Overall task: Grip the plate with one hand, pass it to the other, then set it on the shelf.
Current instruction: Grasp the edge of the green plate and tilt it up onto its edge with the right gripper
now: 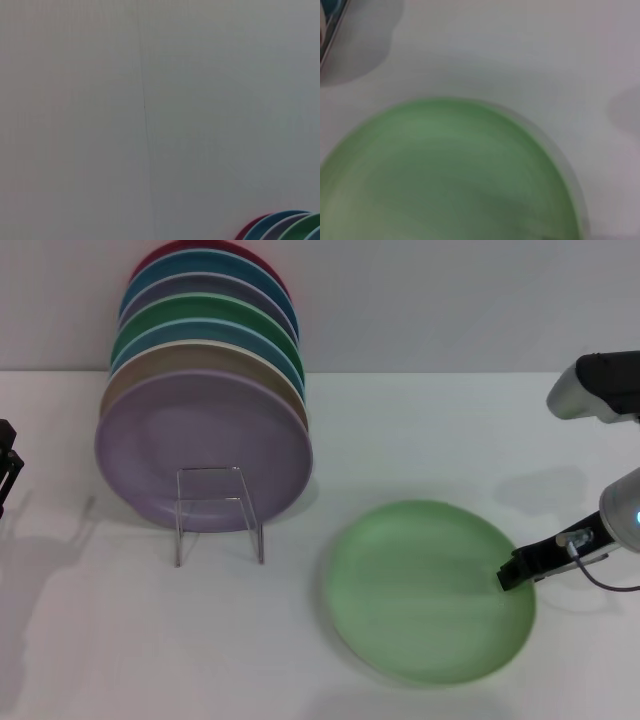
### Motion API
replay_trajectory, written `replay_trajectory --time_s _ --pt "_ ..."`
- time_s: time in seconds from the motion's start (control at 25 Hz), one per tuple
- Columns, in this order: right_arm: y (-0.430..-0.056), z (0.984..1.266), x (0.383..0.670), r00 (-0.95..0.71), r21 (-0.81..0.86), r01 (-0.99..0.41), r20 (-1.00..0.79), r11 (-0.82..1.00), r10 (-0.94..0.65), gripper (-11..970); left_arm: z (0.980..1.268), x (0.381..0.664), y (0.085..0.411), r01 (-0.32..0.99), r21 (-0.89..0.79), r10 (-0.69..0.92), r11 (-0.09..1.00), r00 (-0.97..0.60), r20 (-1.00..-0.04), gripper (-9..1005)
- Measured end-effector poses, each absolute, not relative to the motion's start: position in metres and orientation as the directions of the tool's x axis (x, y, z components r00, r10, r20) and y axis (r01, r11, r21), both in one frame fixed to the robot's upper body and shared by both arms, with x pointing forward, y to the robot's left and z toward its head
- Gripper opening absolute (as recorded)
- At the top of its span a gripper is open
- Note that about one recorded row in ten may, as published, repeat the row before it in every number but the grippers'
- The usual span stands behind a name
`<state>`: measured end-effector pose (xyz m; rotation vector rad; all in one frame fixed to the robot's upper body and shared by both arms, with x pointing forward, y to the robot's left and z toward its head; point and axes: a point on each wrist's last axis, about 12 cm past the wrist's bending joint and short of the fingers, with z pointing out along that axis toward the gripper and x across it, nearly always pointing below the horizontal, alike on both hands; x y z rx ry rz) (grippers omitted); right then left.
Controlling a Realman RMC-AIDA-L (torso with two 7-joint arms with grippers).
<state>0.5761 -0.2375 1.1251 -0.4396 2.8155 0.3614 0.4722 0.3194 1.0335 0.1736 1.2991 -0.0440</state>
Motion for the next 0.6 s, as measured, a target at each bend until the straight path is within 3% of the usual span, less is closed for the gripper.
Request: replay_trajectory --time_s 0.16,0.4,0.6 --pt "-0.228 1.123 0.574 -0.907 0.182 -0.369 -0.284 0.911 -0.311 259 1.034 0.472 0.320 0.131 0.105 0.066 0.986 0.270 -0.961 816" --pt "-0.222 1.128 0.573 -0.891 0.165 -0.402 -0.297 0.901 -0.343 109 1.034 0.473 0.319 0.135 0.107 0.067 0.985 0.269 -0.961 815" --pt "-0.223 1.133 0.572 -0.887 0.163 -0.405 -0.310 0.900 -0.343 55 1.034 0.473 0.319 0.136 0.107 0.067 0.985 0.271 -0.960 816"
